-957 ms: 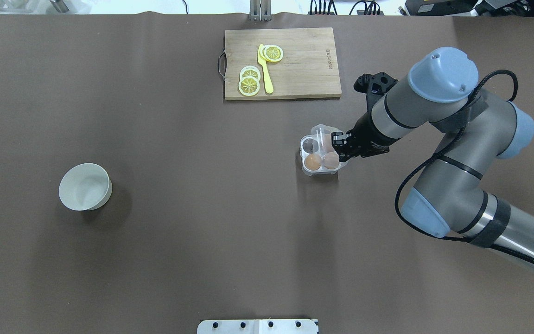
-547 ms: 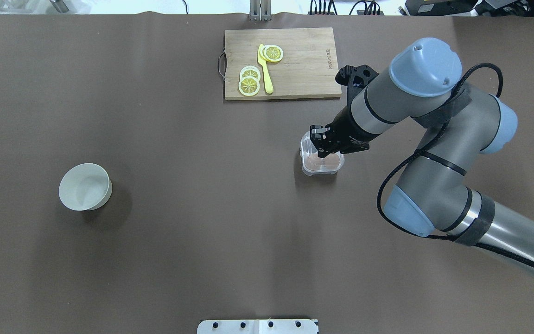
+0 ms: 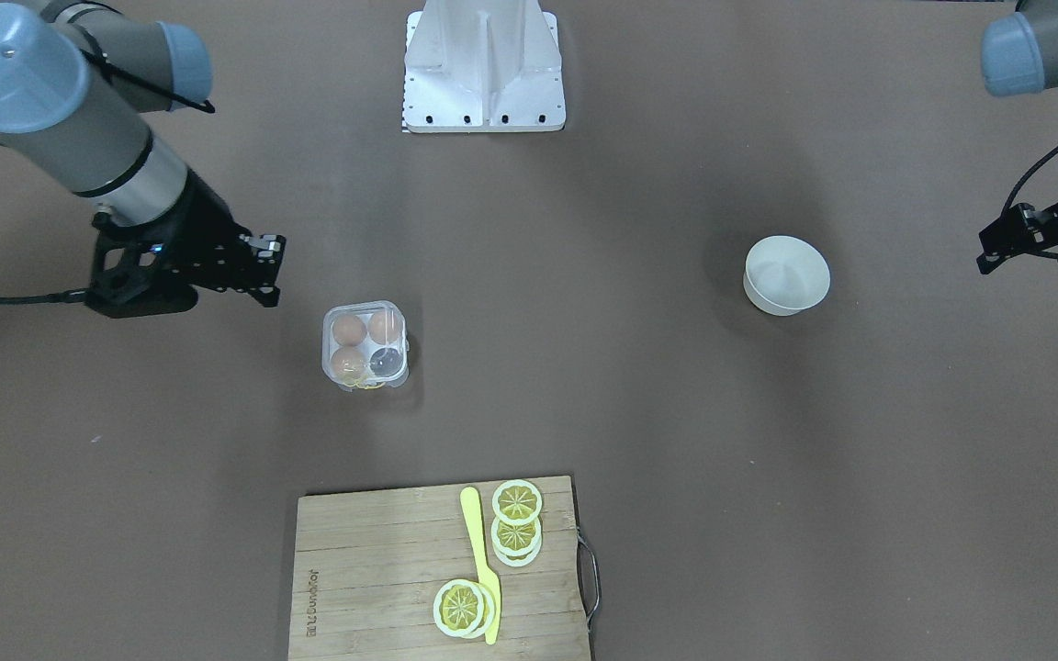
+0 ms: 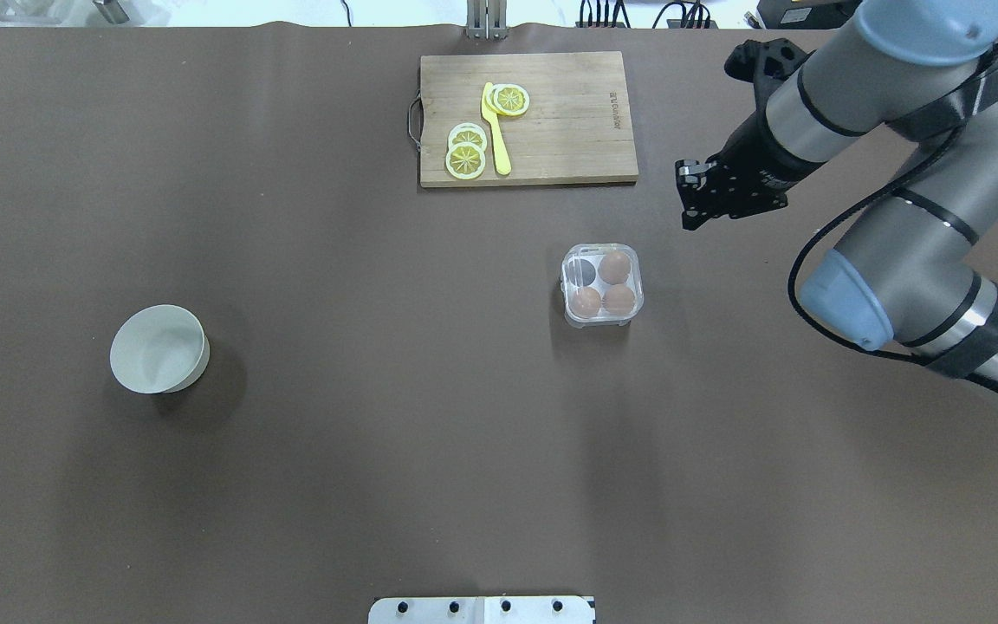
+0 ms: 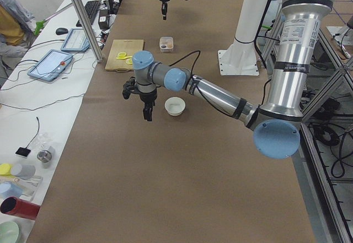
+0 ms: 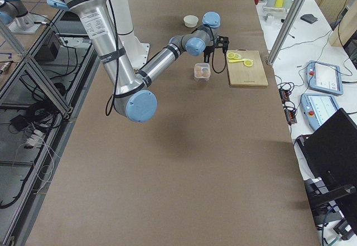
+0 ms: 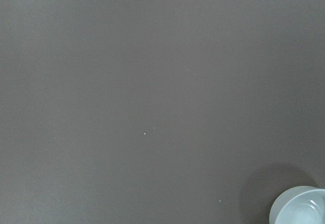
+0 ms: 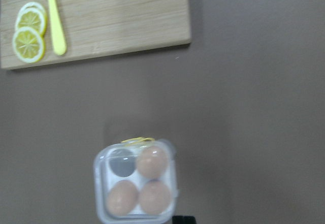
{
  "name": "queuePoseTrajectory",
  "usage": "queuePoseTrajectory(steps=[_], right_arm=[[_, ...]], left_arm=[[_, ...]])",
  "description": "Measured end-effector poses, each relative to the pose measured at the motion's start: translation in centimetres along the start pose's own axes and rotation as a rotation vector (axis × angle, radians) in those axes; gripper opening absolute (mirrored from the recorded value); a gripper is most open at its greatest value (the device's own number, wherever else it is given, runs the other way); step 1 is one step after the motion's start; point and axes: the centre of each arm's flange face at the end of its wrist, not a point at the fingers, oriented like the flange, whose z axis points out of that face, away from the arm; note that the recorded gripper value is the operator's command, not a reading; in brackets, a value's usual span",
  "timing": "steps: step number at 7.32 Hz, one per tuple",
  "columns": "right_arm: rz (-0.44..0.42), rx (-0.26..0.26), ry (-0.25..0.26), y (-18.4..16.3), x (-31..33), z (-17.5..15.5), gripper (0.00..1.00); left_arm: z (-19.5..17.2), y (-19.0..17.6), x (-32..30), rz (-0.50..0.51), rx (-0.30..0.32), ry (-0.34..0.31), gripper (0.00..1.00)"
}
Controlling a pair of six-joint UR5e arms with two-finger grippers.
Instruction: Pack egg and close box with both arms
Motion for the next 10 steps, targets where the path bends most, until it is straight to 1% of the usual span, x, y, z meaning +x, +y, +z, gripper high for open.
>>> queuePoseTrajectory(steps=[2,3,4,5,6,7,8,10], right_arm=[[-0.113,-0.006,0.110,-3.3,9.9,-3.6,0.00],[-0.164,-0.023,0.158,-4.2,14.9,-5.5,0.00],[-0.209,-0.041,0.194,-4.9,20.1,-7.0,0.00],[-0.245,-0.057,0.219,-5.7,25.4,-8.3,0.00],[-0.275,-0.075,0.234,-6.6,30.3,-9.2,0.00],[-0.299,-0.095,0.241,-7.2,34.5,-9.7,0.21],[-0.315,-0.112,0.245,-7.5,38.1,-10.0,0.99],[-0.302,-0.131,0.249,-7.1,42.6,-10.3,1.00]], left_arm=[[-0.3,0.0,-0.4,-0.002,0.006,-0.001,0.98],[-0.4,0.0,-0.9,-0.004,0.009,-0.004,0.98],[-0.7,0.0,-1.5,-0.009,0.015,-0.009,0.98],[-0.9,0.0,-2.2,0.005,0.019,-0.015,0.98],[-1.0,0.2,-3.4,0.040,0.019,-0.022,0.98],[-1.1,0.5,-4.8,0.063,0.018,-0.028,0.98],[-0.9,1.0,-6.0,0.065,0.012,-0.033,0.98],[-0.5,2.0,-9.1,0.077,-0.002,-0.043,0.98]])
